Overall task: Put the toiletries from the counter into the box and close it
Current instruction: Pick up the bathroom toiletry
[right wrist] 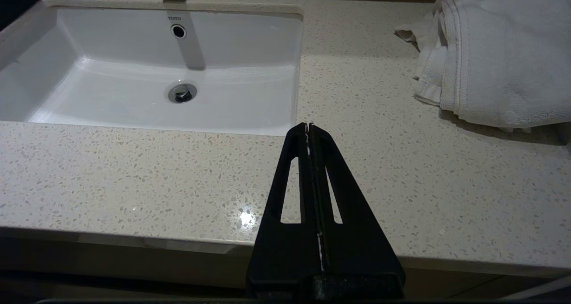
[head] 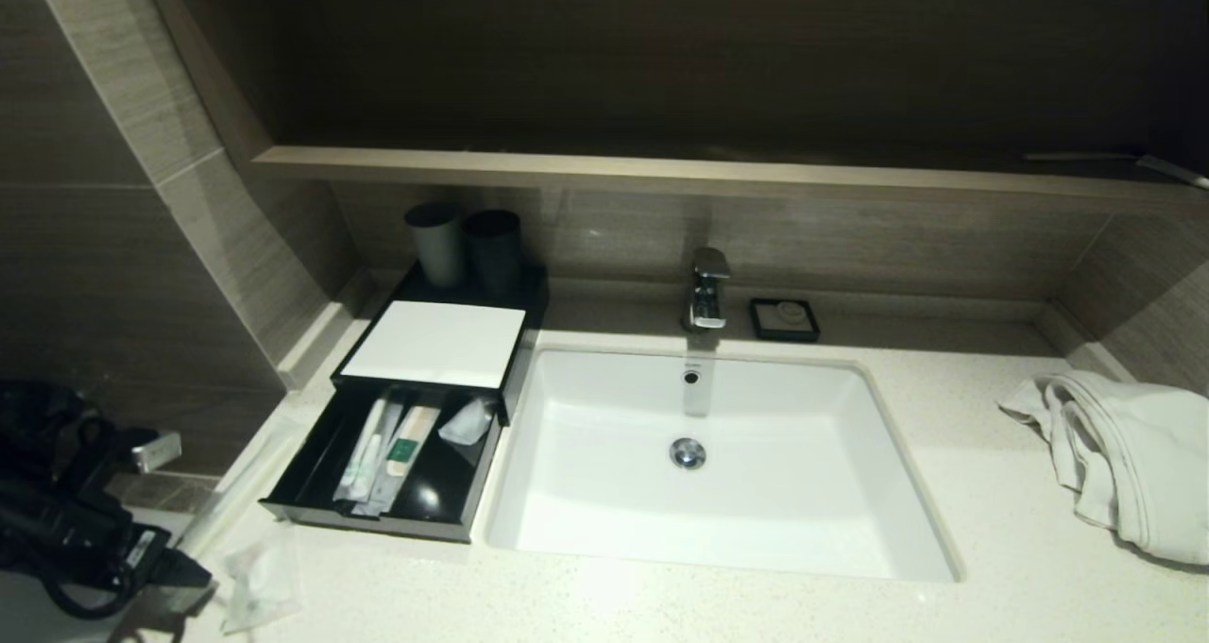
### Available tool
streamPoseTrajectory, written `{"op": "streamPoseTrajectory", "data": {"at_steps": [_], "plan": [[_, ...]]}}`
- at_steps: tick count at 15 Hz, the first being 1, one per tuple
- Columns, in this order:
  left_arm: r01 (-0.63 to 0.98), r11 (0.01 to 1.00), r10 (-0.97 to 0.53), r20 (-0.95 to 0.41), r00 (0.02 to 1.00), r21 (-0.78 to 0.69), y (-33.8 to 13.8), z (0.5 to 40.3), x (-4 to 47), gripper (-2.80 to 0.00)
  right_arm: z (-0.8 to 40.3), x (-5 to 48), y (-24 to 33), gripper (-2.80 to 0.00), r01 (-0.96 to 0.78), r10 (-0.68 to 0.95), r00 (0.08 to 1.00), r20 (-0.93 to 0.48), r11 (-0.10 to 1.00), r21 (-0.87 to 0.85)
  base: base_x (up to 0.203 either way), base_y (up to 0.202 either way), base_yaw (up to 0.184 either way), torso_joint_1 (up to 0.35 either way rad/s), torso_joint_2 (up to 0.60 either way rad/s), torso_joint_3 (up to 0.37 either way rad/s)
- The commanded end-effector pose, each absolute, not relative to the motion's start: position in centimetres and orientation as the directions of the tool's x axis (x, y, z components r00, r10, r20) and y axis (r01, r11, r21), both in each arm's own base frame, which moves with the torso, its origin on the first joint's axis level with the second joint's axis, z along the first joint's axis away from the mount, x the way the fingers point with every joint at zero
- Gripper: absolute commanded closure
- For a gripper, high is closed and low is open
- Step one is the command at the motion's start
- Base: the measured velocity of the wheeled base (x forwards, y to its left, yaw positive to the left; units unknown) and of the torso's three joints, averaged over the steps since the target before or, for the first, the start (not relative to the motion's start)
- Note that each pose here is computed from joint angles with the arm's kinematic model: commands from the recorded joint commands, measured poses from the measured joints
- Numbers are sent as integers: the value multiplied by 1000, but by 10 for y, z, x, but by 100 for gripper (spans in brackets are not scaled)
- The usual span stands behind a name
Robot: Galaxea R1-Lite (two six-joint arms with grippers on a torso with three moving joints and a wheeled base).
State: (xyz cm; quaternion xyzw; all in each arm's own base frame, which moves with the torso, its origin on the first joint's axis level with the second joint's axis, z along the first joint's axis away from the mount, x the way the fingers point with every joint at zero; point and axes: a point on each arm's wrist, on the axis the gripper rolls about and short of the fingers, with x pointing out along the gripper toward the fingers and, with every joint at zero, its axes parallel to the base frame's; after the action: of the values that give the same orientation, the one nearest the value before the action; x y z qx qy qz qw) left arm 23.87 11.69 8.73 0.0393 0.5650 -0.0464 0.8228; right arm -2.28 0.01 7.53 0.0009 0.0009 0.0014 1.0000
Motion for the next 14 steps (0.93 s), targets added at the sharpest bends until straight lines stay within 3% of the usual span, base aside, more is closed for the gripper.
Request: {"op": "streamPoseTrajectory", "data": {"at_steps": [1,14], "plan": [[126,992,-37,-936,350,8,117,85,239,-280,75,-23,0,0,-3,3,1000,-2,1000,2,0,0,0,0,0,0],[126,992,-39,-939,343,5,117,83,240,-280,75,-23,0,0,-3,3,1000,-2,1000,2,0,0,0,0,0,0]]}}
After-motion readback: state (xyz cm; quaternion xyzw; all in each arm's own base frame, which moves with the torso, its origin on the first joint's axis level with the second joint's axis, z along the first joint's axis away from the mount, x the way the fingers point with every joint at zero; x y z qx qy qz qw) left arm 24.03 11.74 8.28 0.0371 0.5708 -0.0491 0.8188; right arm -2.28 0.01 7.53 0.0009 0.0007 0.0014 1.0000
